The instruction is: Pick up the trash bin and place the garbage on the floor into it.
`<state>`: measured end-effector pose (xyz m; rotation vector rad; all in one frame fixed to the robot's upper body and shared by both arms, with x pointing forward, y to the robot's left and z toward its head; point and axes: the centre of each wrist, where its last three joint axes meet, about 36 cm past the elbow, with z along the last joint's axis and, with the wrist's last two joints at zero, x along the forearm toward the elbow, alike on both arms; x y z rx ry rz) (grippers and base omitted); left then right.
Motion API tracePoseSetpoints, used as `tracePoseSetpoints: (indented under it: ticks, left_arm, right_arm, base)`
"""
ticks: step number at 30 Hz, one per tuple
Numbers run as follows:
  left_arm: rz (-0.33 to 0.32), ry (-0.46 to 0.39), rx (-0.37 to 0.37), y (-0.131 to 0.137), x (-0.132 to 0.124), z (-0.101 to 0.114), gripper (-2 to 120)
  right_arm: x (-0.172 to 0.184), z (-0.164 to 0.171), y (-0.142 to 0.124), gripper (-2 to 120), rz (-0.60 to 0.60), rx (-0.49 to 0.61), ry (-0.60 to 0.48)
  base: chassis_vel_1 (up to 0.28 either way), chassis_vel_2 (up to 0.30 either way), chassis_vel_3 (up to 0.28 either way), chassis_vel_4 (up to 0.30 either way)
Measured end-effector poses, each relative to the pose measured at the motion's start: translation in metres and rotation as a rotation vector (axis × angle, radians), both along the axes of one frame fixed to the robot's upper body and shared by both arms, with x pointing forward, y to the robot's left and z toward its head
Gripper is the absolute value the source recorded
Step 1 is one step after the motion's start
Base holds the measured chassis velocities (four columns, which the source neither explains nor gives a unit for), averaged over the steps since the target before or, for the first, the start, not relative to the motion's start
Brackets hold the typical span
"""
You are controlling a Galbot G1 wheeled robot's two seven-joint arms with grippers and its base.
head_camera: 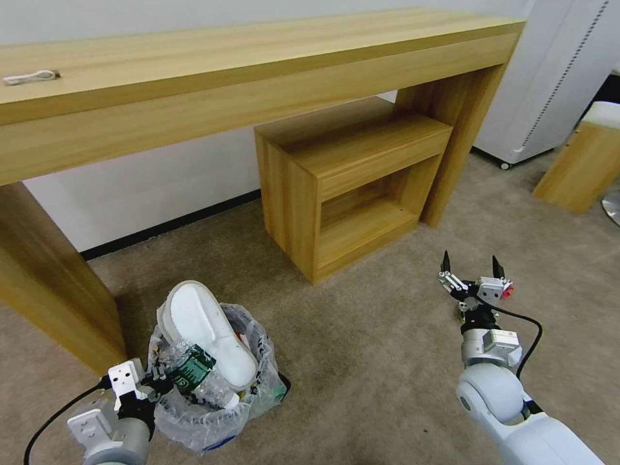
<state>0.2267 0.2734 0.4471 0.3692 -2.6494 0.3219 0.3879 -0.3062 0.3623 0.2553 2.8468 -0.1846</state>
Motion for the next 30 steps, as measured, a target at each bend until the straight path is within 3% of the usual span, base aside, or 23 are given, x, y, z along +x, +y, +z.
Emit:
tracePoseSetpoints:
  ticks: [5,26,30]
  left_arm:
    - [-0.001,0.002,-0.001,0.000,-0.001,0.000,1]
    - [0.004,-0.022,0.005,-0.001,-0.005,0.010,1]
    - [0.008,-0.024,0.006,-0.001,-0.005,0.011,1]
  right_arm:
    - [-0.001,0.003,-0.006,100,0.003,-0.024,-0.026]
    - [-0.002,0.014,-0.015,100,0.005,-0.044,-0.081]
    - [-0.002,0.019,-0.017,100,0.020,-0.003,-0.089]
  base:
    - [0.000,0.000,0.000,0.000]
    - [-0.016,-0.019,-0.016,-0.016]
    - [0.000,0.000,0.000,0.000]
